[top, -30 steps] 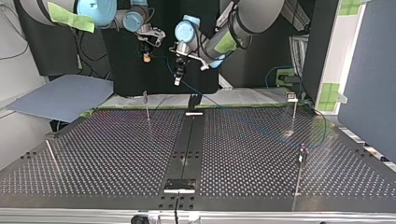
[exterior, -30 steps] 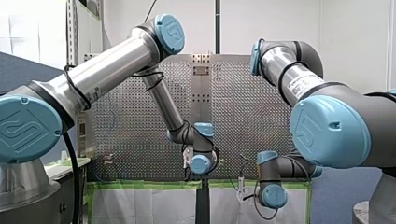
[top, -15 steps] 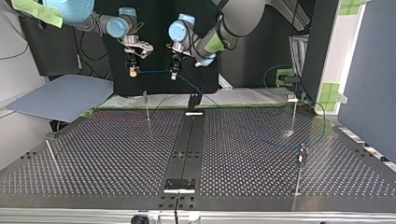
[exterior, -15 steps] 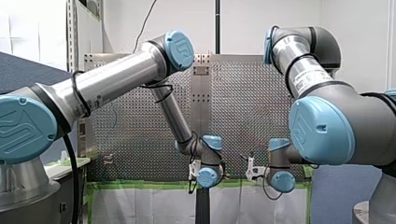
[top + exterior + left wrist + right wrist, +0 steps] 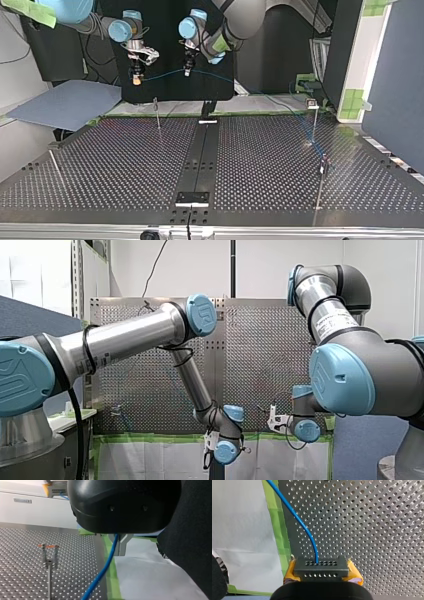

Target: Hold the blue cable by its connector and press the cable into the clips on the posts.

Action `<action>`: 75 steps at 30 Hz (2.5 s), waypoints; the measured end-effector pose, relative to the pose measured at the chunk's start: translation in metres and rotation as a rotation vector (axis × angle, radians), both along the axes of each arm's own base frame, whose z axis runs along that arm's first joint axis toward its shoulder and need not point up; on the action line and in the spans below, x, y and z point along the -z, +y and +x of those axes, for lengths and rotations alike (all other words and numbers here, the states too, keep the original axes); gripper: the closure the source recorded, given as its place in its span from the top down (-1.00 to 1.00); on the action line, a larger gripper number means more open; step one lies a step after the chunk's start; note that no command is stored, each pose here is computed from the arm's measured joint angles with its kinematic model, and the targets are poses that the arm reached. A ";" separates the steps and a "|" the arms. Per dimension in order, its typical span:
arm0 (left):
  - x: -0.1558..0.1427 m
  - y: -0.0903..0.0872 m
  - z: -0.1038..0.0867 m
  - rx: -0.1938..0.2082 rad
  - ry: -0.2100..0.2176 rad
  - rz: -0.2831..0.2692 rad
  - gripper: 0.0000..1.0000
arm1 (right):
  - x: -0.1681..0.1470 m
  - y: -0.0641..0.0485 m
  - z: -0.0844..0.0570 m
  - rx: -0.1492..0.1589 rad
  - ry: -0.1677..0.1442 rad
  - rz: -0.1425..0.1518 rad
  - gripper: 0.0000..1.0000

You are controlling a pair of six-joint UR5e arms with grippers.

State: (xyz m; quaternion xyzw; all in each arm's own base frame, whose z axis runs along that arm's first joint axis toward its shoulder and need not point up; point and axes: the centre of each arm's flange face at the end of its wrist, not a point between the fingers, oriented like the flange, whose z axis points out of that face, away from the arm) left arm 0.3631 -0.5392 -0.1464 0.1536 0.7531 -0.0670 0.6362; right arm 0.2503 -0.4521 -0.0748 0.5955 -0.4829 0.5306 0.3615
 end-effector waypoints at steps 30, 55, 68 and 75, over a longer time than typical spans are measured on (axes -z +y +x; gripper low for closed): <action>-0.020 -0.072 0.028 -0.026 -0.015 -0.166 -1.00 | -0.016 -0.069 -0.030 -0.100 -0.054 -0.021 -1.00; -0.070 -0.087 0.108 -0.064 -0.100 -0.315 -1.00 | -0.027 -0.105 -0.060 -0.093 -0.100 -0.082 -1.00; -0.078 -0.088 0.124 -0.049 -0.113 -0.332 -1.00 | -0.028 -0.111 -0.070 -0.077 -0.109 -0.088 -1.00; -0.076 -0.089 0.126 -0.035 -0.109 -0.331 -1.00 | -0.028 -0.113 -0.072 -0.069 -0.109 -0.094 -1.00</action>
